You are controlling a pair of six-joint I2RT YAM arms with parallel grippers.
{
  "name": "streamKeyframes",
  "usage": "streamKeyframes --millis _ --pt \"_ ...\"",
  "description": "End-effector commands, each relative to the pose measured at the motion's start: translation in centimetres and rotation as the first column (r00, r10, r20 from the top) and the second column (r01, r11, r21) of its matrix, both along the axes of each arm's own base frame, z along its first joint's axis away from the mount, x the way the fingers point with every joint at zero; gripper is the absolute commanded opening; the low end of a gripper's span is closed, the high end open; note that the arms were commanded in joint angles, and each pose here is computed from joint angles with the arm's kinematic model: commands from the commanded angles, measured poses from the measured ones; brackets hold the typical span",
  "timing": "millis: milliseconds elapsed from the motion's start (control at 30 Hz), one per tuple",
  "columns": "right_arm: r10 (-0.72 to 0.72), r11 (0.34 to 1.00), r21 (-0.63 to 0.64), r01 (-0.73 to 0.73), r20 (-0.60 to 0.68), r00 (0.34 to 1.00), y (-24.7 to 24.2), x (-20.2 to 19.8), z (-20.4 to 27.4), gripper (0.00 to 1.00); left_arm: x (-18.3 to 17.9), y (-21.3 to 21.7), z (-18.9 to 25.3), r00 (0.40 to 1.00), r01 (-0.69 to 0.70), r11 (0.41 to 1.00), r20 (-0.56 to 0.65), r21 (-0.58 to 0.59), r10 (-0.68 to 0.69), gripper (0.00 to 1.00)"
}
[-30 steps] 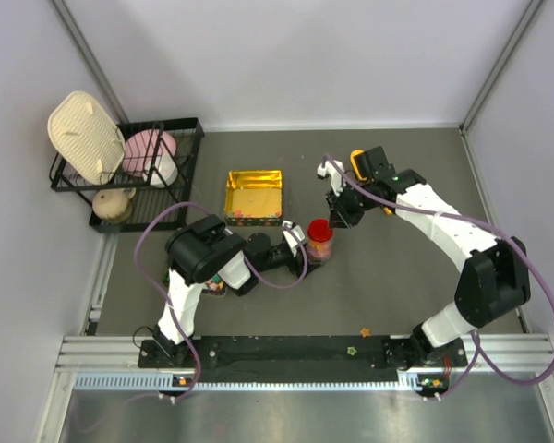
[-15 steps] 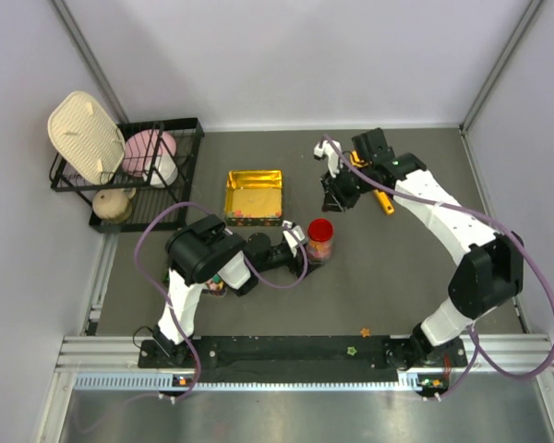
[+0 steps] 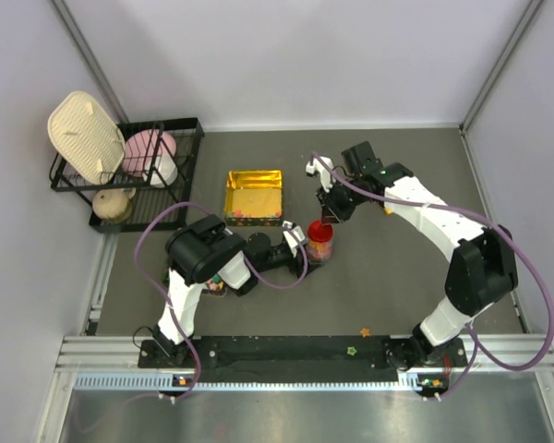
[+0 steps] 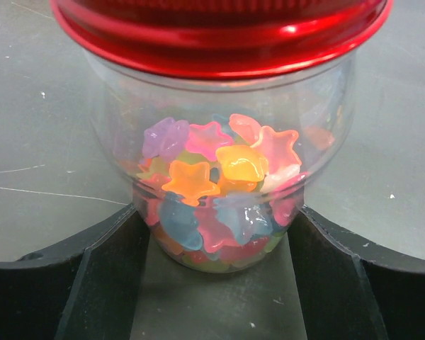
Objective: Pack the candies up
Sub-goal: Screw the bottle lid onto the packing bottle.
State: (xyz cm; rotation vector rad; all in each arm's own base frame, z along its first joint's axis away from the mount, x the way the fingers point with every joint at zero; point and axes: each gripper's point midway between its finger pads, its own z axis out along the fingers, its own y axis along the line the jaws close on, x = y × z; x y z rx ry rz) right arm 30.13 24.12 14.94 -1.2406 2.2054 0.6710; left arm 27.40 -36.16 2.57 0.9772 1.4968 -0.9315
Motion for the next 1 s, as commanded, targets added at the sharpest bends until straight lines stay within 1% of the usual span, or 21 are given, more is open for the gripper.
streamKeyframes --millis 0,133,233,267,400,567,833,967 --pt "0.02 0.999 -0.047 -0.019 0.004 1.0 -0.3 -0.5 -0.6 0.18 0.4 -0.9 6.2 0.985 0.03 0.978 0.173 -0.206 0.007 0.04" --pt "0.02 1.0 0.015 -0.02 0.044 0.999 0.9 0.5 2.2 0.22 0.4 -0.9 6.1 0.985 0.029 0.978 0.172 -0.205 0.007 0.04" --pt "0.023 0.998 0.053 -0.024 0.033 0.999 1.9 0.9 3.1 0.32 0.4 -1.0 6.2 0.985 0.031 0.978 0.173 -0.207 0.005 0.04" --pt "0.025 0.998 0.052 -0.026 0.014 1.0 2.1 0.9 2.7 0.32 0.4 -0.9 6.2 0.985 0.031 0.978 0.173 -0.207 0.005 0.04" --pt "0.045 0.997 0.06 -0.042 -0.037 0.998 2.5 0.5 1.7 0.32 0.4 -0.9 6.2 0.985 0.029 0.978 0.173 -0.206 0.007 0.03" --pt "0.053 0.998 0.033 -0.051 -0.073 0.996 1.9 -0.3 0.1 0.31 0.4 -0.9 6.2 0.985 0.03 0.978 0.173 -0.207 0.007 0.01" --pt "0.043 0.999 0.012 -0.042 -0.102 0.994 0.4 -1.8 -0.8 0.19 0.6 -0.9 6.3 0.985 0.018 0.977 0.17 -0.211 0.019 0.0" --pt "0.03 0.999 -0.01 -0.031 -0.115 0.993 -0.9 -2.5 -1.3 0.18 0.8 -0.8 6.2 0.986 0.006 0.977 0.163 -0.211 0.029 0.0"
